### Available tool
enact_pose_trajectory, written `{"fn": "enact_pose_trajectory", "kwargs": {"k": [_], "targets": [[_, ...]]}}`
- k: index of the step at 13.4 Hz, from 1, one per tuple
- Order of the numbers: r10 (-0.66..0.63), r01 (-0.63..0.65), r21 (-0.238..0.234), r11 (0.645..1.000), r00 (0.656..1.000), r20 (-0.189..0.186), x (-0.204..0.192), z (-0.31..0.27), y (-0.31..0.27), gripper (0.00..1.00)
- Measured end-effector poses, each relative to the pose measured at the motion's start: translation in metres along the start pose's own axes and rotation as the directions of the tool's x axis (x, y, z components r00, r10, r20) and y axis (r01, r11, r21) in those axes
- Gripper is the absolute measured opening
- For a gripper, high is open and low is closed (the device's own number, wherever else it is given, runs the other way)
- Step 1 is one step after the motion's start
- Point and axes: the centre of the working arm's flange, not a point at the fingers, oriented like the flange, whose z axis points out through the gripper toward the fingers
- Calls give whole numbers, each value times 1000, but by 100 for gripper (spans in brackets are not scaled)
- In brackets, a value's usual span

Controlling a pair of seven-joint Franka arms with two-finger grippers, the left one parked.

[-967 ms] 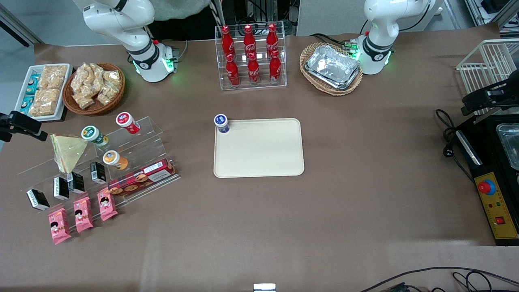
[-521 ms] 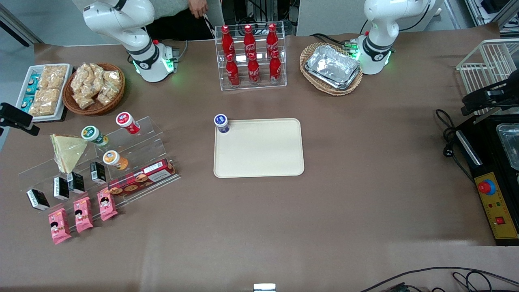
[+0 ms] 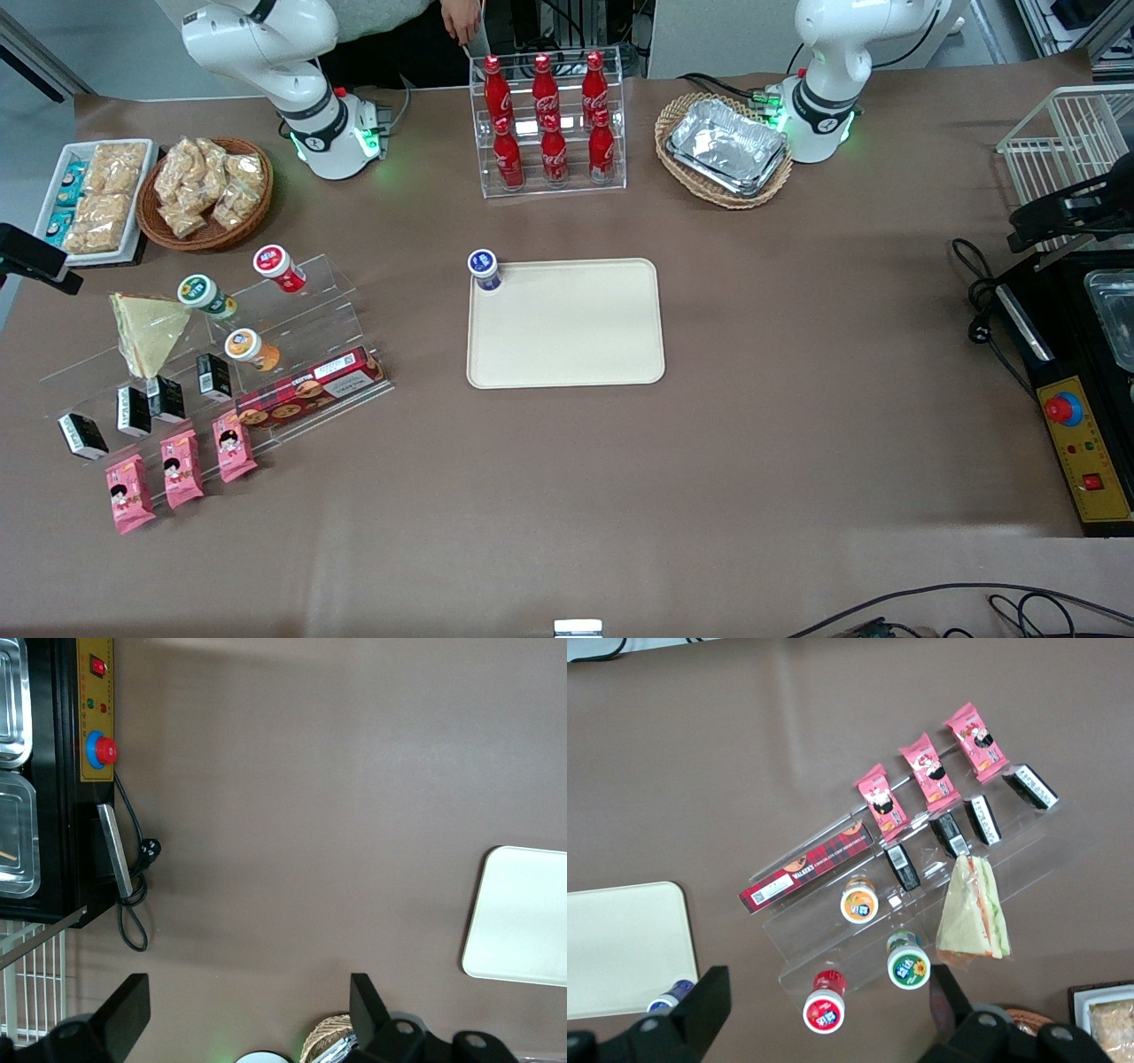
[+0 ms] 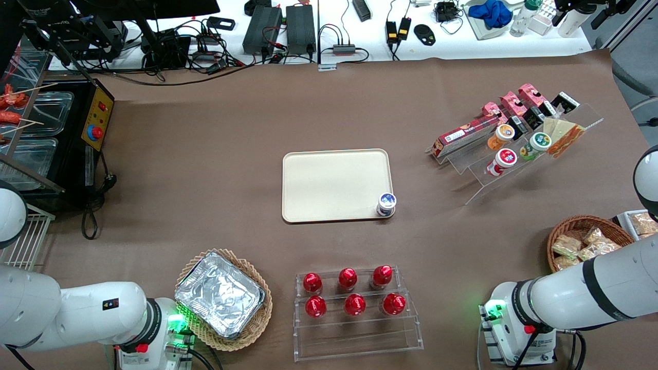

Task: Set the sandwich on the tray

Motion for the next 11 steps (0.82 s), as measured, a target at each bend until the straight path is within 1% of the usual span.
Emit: {"fn": "enact_pose_trajectory", "kwargs": {"k": [2,9,11], "targets": [[30,-30,-1,1000,1000,9,-1,1,4,100],[126,-126,-7,992,992,10,-1,2,19,100],[188,-187,-11,982,982,18,-2,2,30,100]]}}
